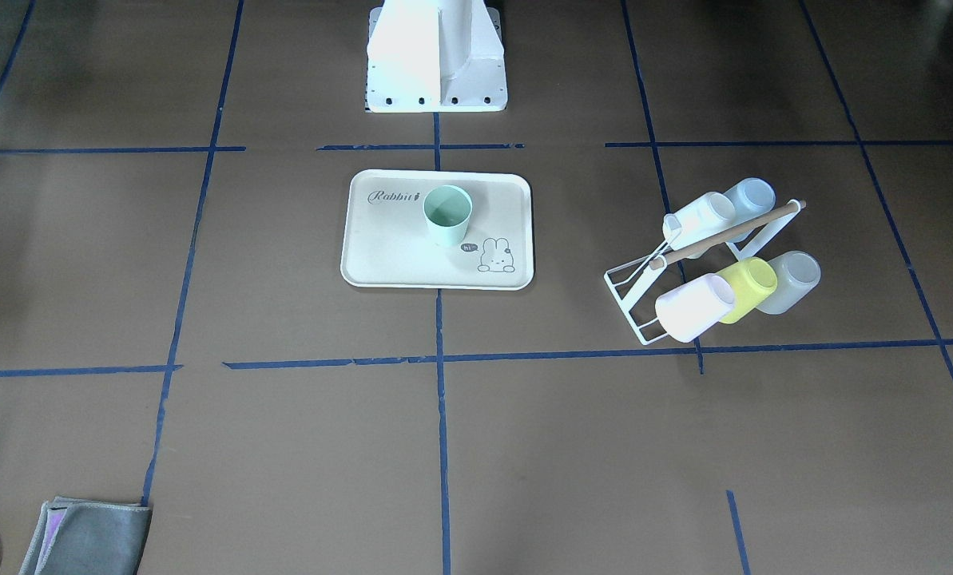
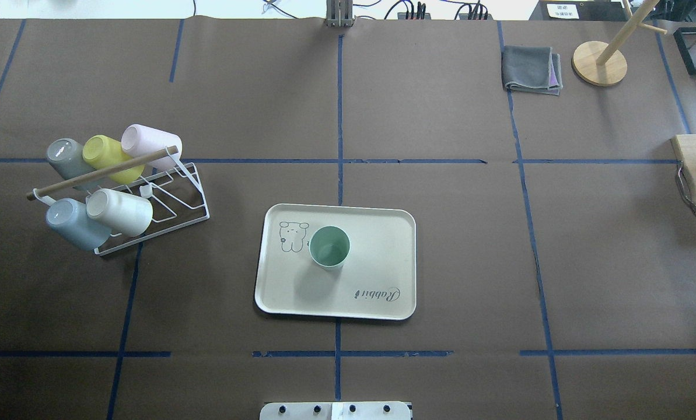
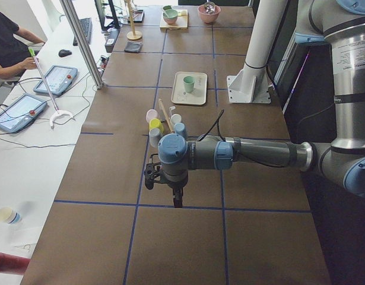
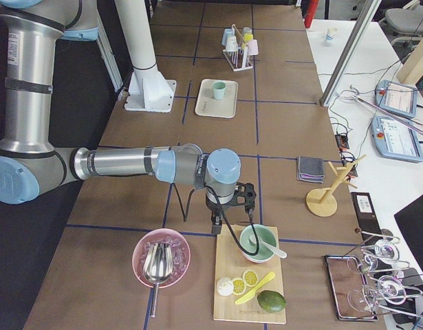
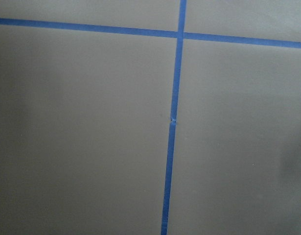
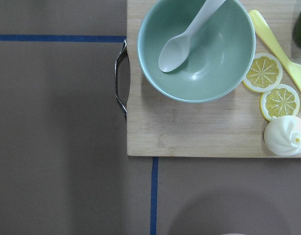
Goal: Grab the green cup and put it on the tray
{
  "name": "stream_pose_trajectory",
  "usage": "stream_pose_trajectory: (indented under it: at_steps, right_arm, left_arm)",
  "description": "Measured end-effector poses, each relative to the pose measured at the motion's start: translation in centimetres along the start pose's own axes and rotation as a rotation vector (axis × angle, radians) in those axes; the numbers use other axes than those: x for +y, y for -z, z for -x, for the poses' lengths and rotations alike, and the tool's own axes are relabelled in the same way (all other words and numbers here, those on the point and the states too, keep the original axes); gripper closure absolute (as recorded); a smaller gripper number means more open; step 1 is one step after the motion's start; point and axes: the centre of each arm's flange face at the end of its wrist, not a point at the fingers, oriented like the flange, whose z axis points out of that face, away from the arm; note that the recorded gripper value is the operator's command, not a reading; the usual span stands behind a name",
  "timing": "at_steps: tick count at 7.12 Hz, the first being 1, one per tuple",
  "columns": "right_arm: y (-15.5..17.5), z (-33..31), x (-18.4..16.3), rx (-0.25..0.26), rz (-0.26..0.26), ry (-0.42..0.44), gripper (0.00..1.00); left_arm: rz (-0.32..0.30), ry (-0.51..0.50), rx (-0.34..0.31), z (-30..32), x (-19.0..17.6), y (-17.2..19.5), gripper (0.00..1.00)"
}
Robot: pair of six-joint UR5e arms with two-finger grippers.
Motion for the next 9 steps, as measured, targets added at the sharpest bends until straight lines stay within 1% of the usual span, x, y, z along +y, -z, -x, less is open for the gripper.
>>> stream_pose_trajectory:
  at_steps: [3, 5, 8, 9]
  right_arm:
    - [-0.3, -0.3, 0.2, 0.003, 0.007, -0.005, 0.0]
    - [-0.3, -0.3, 0.3, 0.003, 0.007, -0.005, 0.0]
    - [-0.1, -0.5, 0.6, 0.003, 0.001, -0.008, 0.0]
    - [0.0, -0.6, 0.6, 0.002, 0.0, -0.008, 0.0]
  left_arm:
    - [0.015, -0.03, -0.003, -1.2, -0.8, -0.7, 0.0]
    - [0.019, -0.041, -0.004, -1.8, -2.4, -0.9, 0.0]
    - [0.032, -0.031, -0.005, -2.4, -4.8, -0.9, 0.0]
    - [0.038, -0.025, -0.003, -2.4, -4.8, -0.8, 0.0]
